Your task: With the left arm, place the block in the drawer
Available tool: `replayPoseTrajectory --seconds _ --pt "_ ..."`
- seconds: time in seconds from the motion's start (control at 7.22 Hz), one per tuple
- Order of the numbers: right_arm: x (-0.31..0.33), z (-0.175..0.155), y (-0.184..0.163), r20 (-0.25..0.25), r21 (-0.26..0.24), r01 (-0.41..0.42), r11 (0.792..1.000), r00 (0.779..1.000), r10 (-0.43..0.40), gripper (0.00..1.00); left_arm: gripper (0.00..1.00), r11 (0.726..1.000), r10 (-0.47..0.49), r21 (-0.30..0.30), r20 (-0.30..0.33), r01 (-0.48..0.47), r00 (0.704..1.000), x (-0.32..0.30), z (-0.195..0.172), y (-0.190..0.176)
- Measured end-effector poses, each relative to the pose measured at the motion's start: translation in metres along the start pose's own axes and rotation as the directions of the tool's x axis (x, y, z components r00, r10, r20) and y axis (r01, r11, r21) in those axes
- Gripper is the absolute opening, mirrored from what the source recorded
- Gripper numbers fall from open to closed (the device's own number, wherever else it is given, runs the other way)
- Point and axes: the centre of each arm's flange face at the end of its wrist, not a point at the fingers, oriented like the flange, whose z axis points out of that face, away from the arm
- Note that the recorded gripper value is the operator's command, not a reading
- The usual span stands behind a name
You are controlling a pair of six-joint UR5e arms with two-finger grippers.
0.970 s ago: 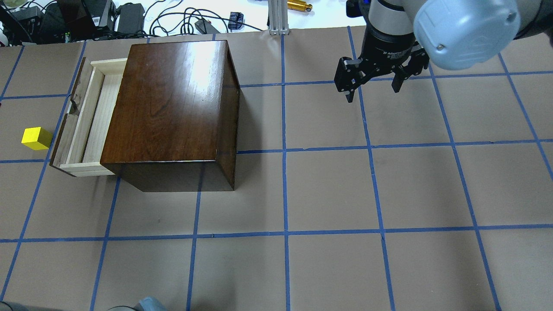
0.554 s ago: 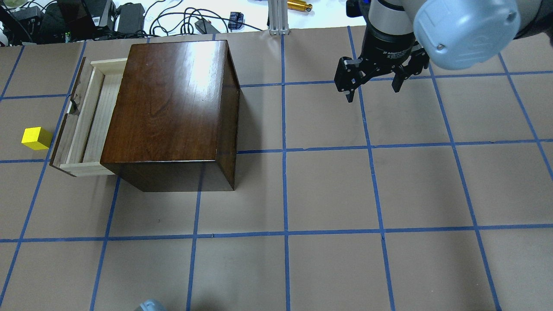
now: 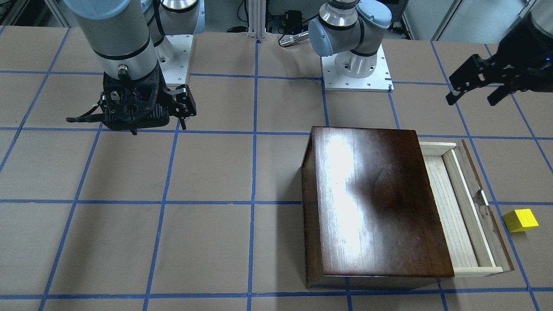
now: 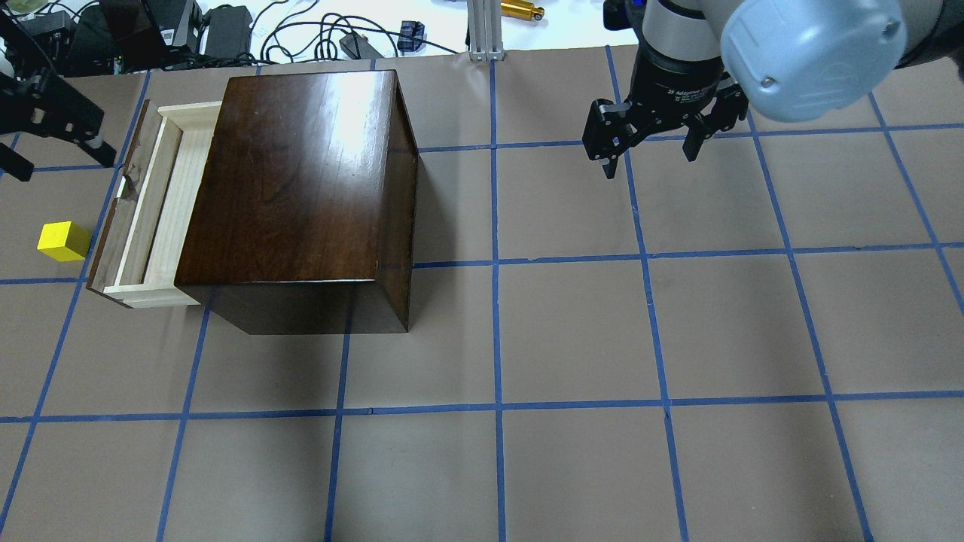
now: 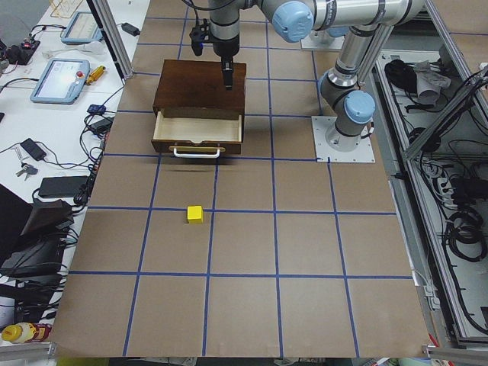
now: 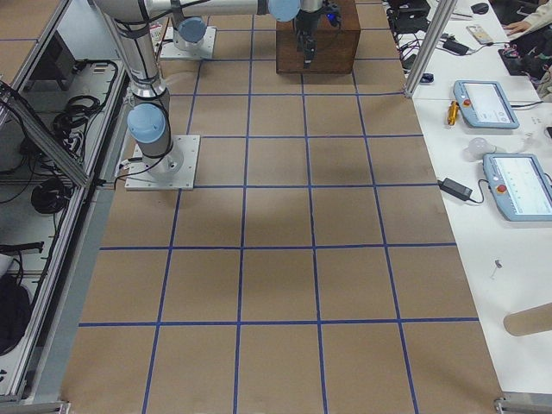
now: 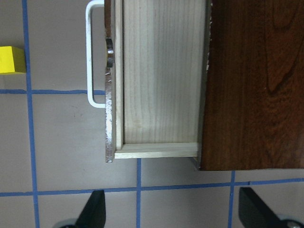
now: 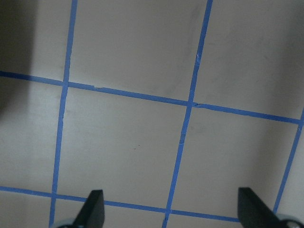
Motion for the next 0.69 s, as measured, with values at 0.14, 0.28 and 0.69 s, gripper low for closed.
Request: replayPoseTrajectory --seconds 0.14,0.28,0.69 --pt "0.0 0.0 0.0 0.0 0.0 0.0 1.0 1.0 0.0 1.0 1.0 1.0 0.002 -0.006 0.01 -0.002 1.0 0.045 0.009 0.0" --pt "0.0 0.0 0.0 0.0 0.0 0.0 1.0 1.0 0.0 1.0 1.0 1.0 0.008 0.012 0.017 -0.008 1.0 0.082 0.02 0.001" --pt "0.0 0.0 0.0 -0.001 0.0 0.0 1.0 1.0 0.0 1.0 1.0 0.995 0.024 0.093 0.065 -0.03 0.998 0.128 0.048 0.001"
